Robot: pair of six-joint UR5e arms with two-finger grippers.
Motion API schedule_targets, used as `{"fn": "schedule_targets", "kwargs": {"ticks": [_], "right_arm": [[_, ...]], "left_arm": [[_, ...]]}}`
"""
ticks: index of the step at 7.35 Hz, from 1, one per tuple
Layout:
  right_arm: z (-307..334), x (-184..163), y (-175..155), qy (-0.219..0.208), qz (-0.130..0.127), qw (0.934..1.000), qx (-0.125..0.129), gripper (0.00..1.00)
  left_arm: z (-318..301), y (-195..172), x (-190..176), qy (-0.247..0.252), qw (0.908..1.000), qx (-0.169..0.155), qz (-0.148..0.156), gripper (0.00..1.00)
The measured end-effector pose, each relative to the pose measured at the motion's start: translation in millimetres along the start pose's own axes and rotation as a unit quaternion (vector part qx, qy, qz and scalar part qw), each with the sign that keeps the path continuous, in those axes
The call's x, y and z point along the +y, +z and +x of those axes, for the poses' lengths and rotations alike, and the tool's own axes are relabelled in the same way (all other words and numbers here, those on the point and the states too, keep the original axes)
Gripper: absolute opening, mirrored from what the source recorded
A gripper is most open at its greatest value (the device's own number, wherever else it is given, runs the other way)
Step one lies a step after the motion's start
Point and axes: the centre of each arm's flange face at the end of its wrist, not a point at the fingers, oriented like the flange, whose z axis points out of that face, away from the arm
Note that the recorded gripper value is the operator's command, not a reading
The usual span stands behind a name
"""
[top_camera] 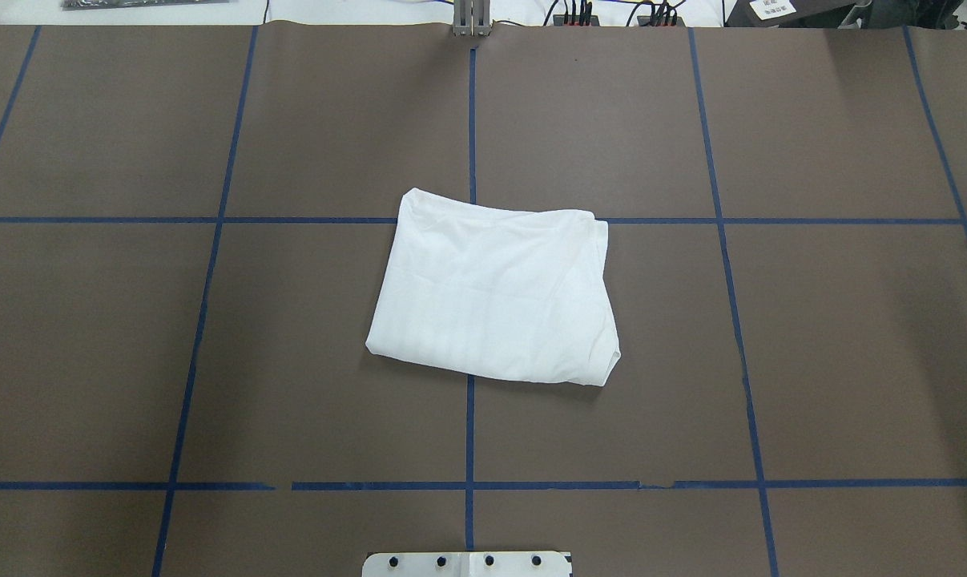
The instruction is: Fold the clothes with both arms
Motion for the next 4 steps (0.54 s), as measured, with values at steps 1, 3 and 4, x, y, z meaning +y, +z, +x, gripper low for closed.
{"fn": "schedule_targets", "kwargs": {"ticks": [1,3,4], "right_arm": [[0.6,0.1,0.7,0.0,-0.001,1.0,0.0,1.0],[1.0,-0.6,1.0,-0.003,0.002,1.0,0.001,1.0],[0.5,-1.6,0.2,-0.007,0.007,1.0,0.002,1.0]], "left_arm": [[0.0,0.0,0.0,0.0,1.0,0.0,0.0,1.0],[0.1,-0.2,0.2,0.0,1.0,-0.001,0.0,1.0],[-0.3,0.2,0.5,0.0,1.0,-0.001,0.0,1.0]]}}
